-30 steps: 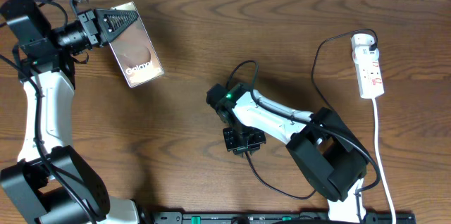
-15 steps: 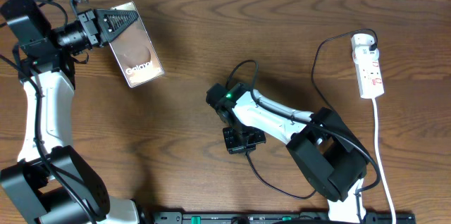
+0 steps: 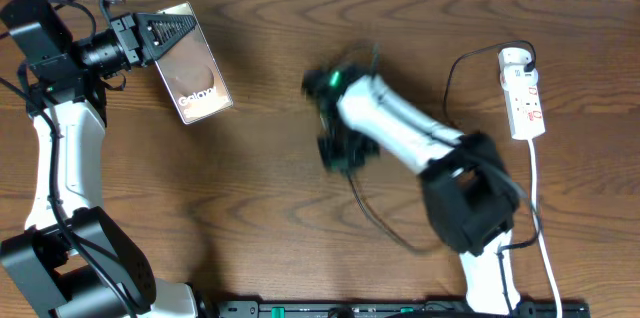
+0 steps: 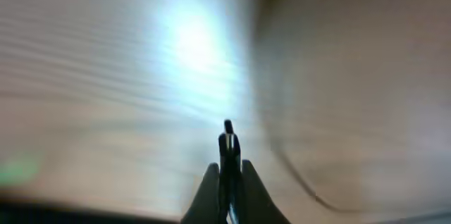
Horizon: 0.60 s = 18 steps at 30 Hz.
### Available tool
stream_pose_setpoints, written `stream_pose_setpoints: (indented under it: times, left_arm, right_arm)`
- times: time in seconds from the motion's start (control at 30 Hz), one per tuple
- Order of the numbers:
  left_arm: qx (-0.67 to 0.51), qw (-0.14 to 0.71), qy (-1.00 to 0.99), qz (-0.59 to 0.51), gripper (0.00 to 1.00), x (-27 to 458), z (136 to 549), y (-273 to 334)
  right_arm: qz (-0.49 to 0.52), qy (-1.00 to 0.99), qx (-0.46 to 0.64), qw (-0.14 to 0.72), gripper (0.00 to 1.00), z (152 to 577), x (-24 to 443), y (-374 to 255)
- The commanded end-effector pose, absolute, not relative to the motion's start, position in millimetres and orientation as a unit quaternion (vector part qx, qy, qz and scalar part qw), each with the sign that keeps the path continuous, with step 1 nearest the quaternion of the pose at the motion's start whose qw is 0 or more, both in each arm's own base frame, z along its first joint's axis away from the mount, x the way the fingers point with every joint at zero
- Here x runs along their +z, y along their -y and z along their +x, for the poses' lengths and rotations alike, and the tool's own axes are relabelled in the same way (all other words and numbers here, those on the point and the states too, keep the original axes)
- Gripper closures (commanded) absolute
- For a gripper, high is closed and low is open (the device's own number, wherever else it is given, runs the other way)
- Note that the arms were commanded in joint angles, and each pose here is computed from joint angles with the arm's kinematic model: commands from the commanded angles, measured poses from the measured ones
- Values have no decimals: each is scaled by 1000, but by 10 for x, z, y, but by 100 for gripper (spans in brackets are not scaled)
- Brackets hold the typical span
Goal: Plug charger to phone and switch on socket
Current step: 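Lift the plug and carry it toward the phone's bottom edge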
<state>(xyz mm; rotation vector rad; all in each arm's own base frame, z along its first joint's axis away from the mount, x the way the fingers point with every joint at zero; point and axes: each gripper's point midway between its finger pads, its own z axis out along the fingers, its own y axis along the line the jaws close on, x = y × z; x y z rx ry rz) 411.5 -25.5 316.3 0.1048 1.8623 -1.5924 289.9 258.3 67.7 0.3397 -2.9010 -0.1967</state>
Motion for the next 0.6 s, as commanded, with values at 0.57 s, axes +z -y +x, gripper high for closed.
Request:
stream_pose_setpoints:
  times: [0.57]
  left_arm:
    - [-609,347,-711,61,92,3200,4083,257]
  right_arm:
    - [423,649,-626,-89,99,3015,2851,-3436]
